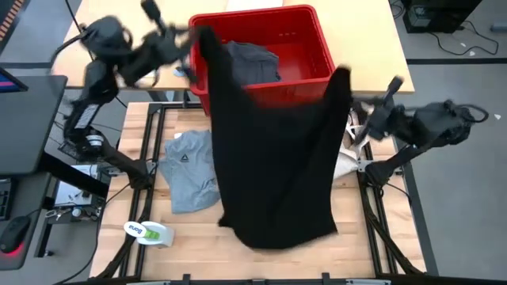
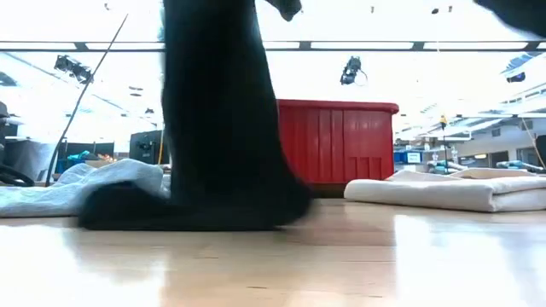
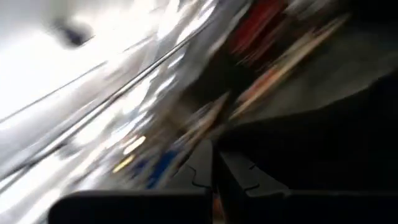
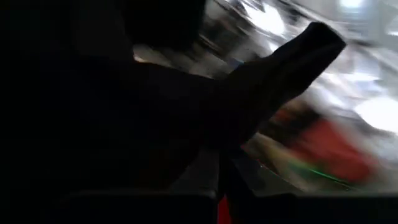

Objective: Fold Laundry from Bin
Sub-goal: Fold the black shirt

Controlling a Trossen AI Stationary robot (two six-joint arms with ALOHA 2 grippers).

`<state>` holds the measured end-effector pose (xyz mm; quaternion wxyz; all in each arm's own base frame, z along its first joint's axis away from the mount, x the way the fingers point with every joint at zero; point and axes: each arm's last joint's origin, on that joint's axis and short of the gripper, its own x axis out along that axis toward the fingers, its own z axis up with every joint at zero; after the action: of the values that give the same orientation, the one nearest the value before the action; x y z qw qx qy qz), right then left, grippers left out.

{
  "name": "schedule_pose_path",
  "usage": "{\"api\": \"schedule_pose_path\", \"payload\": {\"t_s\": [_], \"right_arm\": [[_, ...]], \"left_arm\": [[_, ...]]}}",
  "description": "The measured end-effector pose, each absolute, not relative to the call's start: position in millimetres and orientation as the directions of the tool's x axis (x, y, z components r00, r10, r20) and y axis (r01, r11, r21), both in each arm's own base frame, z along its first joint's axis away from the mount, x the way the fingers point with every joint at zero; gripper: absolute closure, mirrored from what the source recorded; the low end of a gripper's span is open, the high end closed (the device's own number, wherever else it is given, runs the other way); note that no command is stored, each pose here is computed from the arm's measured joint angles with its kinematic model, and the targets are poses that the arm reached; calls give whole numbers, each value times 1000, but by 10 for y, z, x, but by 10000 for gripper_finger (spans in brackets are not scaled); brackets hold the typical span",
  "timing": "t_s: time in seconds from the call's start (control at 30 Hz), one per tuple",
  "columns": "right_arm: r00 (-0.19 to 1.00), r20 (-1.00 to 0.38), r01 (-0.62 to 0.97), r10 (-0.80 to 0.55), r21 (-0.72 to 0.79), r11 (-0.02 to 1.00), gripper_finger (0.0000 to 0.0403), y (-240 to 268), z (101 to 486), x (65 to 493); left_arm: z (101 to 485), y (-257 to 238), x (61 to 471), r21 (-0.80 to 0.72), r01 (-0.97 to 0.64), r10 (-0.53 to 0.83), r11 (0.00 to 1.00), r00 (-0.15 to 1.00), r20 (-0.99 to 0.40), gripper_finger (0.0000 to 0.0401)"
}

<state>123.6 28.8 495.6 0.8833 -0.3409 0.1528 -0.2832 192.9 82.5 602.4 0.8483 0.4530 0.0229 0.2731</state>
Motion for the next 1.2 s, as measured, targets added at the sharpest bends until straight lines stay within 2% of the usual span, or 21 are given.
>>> {"api": "schedule_pose_path", "payload": {"t_s": [0.1, 0.27, 0.47, 0.57, 0.63, 0.7, 0.8, 0.97, 1.07, 1.2], "right_arm": [[715, -15, 445, -699, -761, 472, 387, 132, 5066, 1175], [697, 156, 566, -700, -720, 403, 386, -8, 5336, 1033], [717, 305, 621, -627, -687, 377, 386, -27, 5507, 889], [752, 310, 611, -581, -659, 439, 386, -3, 5499, 900], [782, 272, 588, -561, -618, 521, 386, 26, 5450, 937], [825, 196, 536, -531, -571, 622, 386, 65, 5351, 976], [894, 31, 397, -447, -520, 756, 385, 137, 5136, 1030], [943, -267, 110, -197, -309, 945, 385, 312, 4801, 1184], [924, -382, -78, 17, -145, 986, 385, 456, 4694, 1268], [867, -440, -248, 233, 24, 969, 385, 655, 4629, 1361]], "left_arm": [[6066, 1170, 2063, 753, -582, 593, 307, 736, 327, 390], [6169, 1429, 2185, 643, -744, 578, 182, 610, 541, 390], [6249, 1276, 2203, 638, -728, 384, 251, 680, 624, 391], [6315, 1117, 2110, 616, -728, 340, 300, 685, 644, 394], [6350, 974, 2008, 597, -705, 322, 382, 707, 630, 394], [6343, 831, 1898, 595, -642, 313, 483, 762, 567, 394], [6209, 658, 1763, 626, -480, 308, 615, 877, 370, 394], [5897, 429, 1665, 585, -198, 232, 786, 972, 17, 394], [5759, 286, 1617, 487, -42, 123, 872, 983, -134, 394], [5538, 84, 1661, 242, 235, -142, 941, 926, -349, 394]]}}
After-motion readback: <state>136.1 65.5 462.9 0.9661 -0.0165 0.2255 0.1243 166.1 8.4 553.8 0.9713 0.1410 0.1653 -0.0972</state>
